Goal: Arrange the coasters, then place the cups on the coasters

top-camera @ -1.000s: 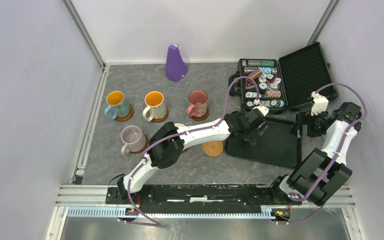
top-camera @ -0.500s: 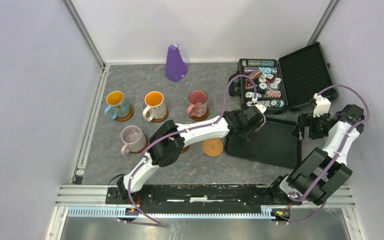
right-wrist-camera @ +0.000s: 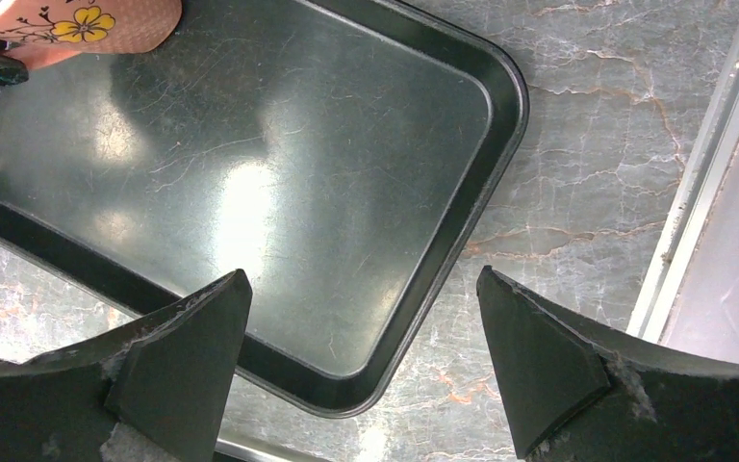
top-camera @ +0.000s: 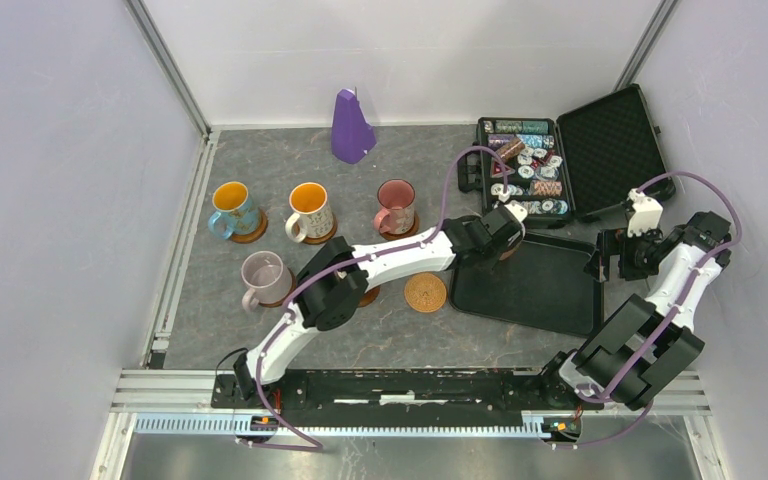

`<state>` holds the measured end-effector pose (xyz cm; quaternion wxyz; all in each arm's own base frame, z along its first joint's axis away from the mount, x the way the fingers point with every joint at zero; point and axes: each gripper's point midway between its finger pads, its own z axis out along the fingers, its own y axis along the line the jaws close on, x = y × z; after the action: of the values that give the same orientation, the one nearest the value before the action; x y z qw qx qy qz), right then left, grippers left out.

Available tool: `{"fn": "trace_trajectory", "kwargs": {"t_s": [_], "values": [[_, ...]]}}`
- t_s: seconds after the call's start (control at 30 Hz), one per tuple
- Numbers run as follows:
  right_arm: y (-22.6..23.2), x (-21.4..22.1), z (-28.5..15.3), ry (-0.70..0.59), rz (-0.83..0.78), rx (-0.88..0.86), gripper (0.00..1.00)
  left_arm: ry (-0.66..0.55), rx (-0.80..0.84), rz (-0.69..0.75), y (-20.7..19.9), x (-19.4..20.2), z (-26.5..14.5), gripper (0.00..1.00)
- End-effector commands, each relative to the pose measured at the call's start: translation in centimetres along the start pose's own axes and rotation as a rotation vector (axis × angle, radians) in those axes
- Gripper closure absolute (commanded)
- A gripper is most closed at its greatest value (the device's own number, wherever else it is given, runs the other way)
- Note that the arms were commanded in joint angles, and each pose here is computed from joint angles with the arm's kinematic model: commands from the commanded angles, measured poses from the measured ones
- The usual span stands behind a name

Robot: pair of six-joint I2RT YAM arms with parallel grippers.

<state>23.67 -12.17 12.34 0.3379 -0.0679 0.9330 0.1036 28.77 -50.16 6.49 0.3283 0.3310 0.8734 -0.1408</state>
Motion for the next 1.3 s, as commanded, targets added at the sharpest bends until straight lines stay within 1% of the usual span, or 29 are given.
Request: {"fn": "trace_trajectory", "kwargs": {"t_s": [0.0, 0.03, 0.13, 0.23, 0.33, 0.5, 0.63, 0.73, 0.83, 0.97, 1.03, 1.27], "values": [[0.3, -0.4, -0.2, -0.021, -0.013, -0.022, 0.05, -0.104, 0.035, -0.018, -0.3, -3.4, -3.1, 0.96], [0.3, -0.4, -0.2, -0.022, -0.013, -0.025, 0.05, -0.116, 0.031, -0.026, -0.2, -3.7, -3.6, 0.98], [0.3, -0.5, -0.3, -0.022, -0.015, -0.027, 0.04, -0.166, 0.033, -0.038, 0.3, -3.9, -4.9, 0.98], [0.4, -0.5, -0.3, -0.022, -0.021, -0.035, 0.04, -0.257, 0.023, -0.055, 1.2, -5.2, -7.8, 0.98], [0.5, -0.5, -0.4, -0.019, -0.025, -0.040, 0.04, -0.330, -0.001, -0.056, 2.8, -5.2, -10.7, 0.98], [0.9, -0.5, -0.3, -0.018, -0.034, -0.071, 0.04, -0.378, 0.004, -0.030, 4.8, -2.5, -15.2, 0.98], [1.0, -0.1, -0.2, -0.003, -0.038, -0.086, 0.04, -0.351, 0.026, -0.019, 6.3, 1.1, -17.5, 0.98], [1.2, 0.3, 0.0, 0.008, -0.036, -0.100, 0.04, -0.364, 0.058, -0.010, 7.1, 3.0, -19.0, 0.98], [1.5, 0.7, 0.3, 0.016, -0.025, -0.113, 0.04, -0.382, 0.077, -0.011, 7.2, 4.2, -19.2, 0.98], [1.6, 1.2, 0.5, 0.026, -0.013, -0.121, 0.03, -0.346, 0.053, -0.025, 7.6, 5.6, -18.0, 0.98], [1.5, 1.4, 0.6, 0.034, -0.015, -0.115, 0.03, -0.340, 0.051, -0.033, 7.6, 5.9, -17.5, 0.98], [1.2, 2.2, 0.5, 0.062, -0.029, -0.087, 0.02, -0.258, 0.010, -0.074, 7.6, 6.9, -15.7, 0.98]]}}
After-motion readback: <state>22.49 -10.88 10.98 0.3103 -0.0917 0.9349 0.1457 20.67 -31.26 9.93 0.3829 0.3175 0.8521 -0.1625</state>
